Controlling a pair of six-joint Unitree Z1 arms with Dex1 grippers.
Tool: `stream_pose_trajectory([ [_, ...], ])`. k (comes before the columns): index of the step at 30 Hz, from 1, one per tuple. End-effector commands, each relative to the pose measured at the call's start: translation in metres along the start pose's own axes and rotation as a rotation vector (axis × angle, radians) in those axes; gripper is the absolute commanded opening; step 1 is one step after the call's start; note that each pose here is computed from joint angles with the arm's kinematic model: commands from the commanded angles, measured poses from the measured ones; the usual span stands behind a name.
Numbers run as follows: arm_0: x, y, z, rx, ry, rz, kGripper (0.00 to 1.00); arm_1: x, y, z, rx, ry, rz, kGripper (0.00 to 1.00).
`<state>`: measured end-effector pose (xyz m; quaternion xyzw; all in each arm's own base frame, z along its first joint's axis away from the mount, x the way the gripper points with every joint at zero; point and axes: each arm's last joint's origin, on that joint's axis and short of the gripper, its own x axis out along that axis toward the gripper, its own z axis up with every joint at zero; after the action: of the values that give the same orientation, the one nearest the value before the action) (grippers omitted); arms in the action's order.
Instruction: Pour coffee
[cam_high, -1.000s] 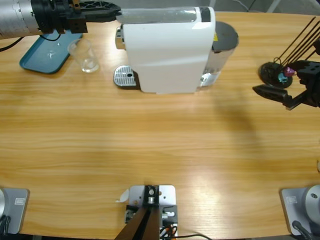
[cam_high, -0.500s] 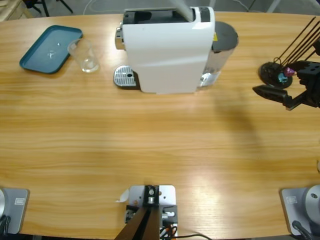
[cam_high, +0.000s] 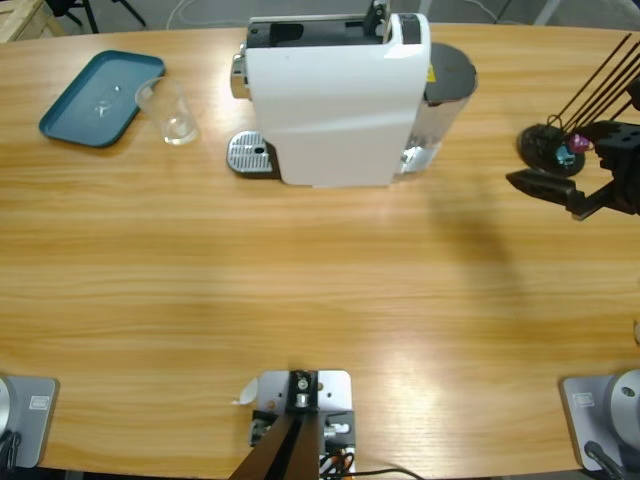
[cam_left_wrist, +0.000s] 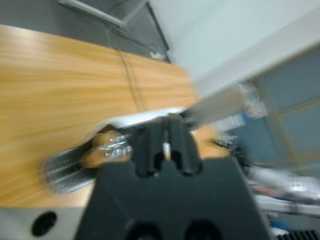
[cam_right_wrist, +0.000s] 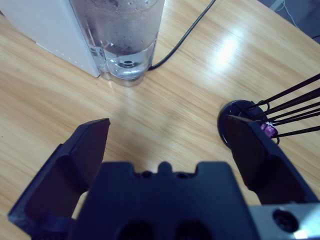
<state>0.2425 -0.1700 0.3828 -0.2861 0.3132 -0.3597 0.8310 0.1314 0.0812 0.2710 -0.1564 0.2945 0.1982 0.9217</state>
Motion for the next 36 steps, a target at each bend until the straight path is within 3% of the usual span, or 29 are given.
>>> stream_pose_trajectory([
  [1, -0.063, -0.003, -0.032, 0.393, 0.022, 0.406, 0.711, -0.004, -0.004, -0.009, 0.012, -0.011, -0.079, 1.000],
  [5, -0.076, 0.012, -0.054, 0.463, 0.068, 0.444, 0.780, -0.007, -0.006, 0.001, 0.037, -0.049, -0.091, 1.000],
  [11, -0.076, 0.026, -0.062, 0.494, 0.066, 0.523, 0.780, 0.027, 0.004, 0.021, 0.065, -0.137, -0.010, 1.000],
  [14, -0.080, 0.033, -0.070, 0.579, 0.091, 0.564, 0.780, 0.031, 0.004, 0.025, 0.176, -0.124, -0.028, 1.000],
  [18, -0.099, 0.043, -0.088, 0.615, 0.041, 0.576, 0.782, 0.015, -0.019, 0.032, 0.259, -0.079, -0.311, 1.000],
  [21, -0.107, 0.049, -0.098, 0.598, 0.077, 0.600, 0.780, 0.010, -0.041, 0.028, 0.355, -0.050, -0.389, 1.000],
  [27, -0.116, 0.055, -0.110, 0.590, 0.079, 0.604, 0.780, 0.015, -0.043, 0.003, 0.417, -0.030, -0.412, 1.000],
  [32, -0.121, 0.063, -0.121, 0.561, 0.086, 0.613, 0.780, 0.034, -0.035, -0.021, 0.524, 0.027, -0.339, 1.000],
  [36, -0.124, 0.065, -0.124, 0.551, 0.069, 0.620, 0.780, 0.038, -0.034, -0.033, 0.532, -0.002, -0.374, 0.976],
])
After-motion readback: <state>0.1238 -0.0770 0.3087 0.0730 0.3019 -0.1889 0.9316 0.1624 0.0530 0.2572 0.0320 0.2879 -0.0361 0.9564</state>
